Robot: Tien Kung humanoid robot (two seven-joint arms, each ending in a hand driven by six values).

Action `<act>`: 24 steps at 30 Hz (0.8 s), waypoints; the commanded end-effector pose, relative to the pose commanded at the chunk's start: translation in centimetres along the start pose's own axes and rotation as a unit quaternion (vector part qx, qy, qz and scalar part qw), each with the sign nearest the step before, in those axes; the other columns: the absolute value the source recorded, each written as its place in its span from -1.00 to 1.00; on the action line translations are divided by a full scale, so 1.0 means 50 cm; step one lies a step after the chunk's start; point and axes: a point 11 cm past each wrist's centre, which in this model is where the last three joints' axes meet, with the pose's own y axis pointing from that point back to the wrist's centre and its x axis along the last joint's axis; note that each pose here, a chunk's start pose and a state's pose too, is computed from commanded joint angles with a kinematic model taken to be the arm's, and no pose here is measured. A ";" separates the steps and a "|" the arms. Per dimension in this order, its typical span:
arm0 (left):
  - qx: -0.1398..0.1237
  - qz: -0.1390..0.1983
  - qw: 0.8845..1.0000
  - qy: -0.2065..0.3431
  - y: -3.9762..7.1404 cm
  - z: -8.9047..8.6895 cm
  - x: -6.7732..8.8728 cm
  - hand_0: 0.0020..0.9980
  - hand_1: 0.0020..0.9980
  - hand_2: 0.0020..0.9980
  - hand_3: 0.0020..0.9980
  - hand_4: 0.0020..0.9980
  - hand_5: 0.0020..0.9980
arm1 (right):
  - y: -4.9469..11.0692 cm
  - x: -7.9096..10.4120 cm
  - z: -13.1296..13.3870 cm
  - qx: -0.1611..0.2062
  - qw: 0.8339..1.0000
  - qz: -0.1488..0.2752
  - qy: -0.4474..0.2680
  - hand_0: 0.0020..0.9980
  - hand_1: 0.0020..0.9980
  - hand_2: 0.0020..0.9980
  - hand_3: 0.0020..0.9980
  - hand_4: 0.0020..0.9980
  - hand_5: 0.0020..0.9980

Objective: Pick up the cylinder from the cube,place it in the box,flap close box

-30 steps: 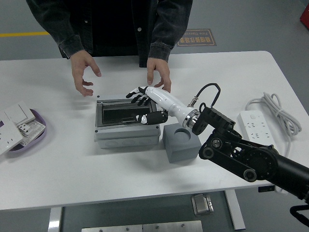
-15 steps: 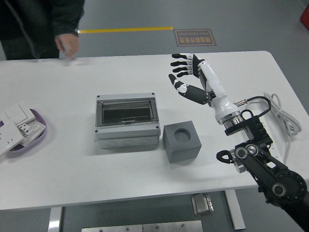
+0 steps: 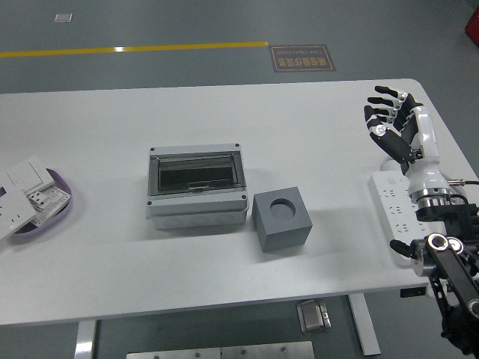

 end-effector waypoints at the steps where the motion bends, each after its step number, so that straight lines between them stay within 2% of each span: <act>1: -0.001 0.000 1.000 -0.001 0.000 0.001 0.001 0.20 0.16 0.11 0.20 0.32 -0.46 | 0.001 0.001 0.000 0.002 1.000 0.002 -0.007 0.07 0.10 0.25 0.36 0.29 -0.59; 6: -0.006 0.005 1.000 -0.002 0.002 0.011 0.013 0.20 0.16 0.11 0.20 0.32 -0.46 | 0.023 -0.002 0.006 0.023 0.996 0.002 -0.083 0.07 0.10 0.25 0.36 0.29 -0.59; 7: -0.006 0.006 1.000 -0.003 0.002 0.012 0.015 0.20 0.16 0.11 0.20 0.32 -0.46 | 0.025 0.001 0.004 0.029 0.995 0.006 -0.097 0.12 0.12 0.26 0.37 0.28 -0.59; 11: -0.006 0.007 1.000 -0.004 0.003 0.013 0.020 0.20 0.16 0.11 0.20 0.32 -0.46 | 0.024 0.017 0.000 0.043 0.989 0.025 -0.137 0.12 0.12 0.26 0.37 0.28 -0.59; 12: -0.006 0.007 1.000 -0.005 0.003 0.014 0.021 0.20 0.16 0.11 0.20 0.32 -0.46 | 0.023 0.020 -0.001 0.044 0.988 0.029 -0.144 0.12 0.12 0.26 0.37 0.28 -0.59; 13: -0.007 0.008 1.000 -0.005 0.003 0.014 0.021 0.20 0.16 0.11 0.20 0.32 -0.46 | 0.021 0.023 -0.002 0.046 0.987 0.034 -0.152 0.12 0.15 0.25 0.34 0.39 -0.55; 24: -0.002 0.004 1.000 -0.003 0.002 0.007 0.015 0.20 0.16 0.11 0.20 0.32 -0.46 | 0.021 0.029 -0.007 0.063 0.978 0.055 -0.191 0.12 0.15 0.25 0.34 0.40 -0.54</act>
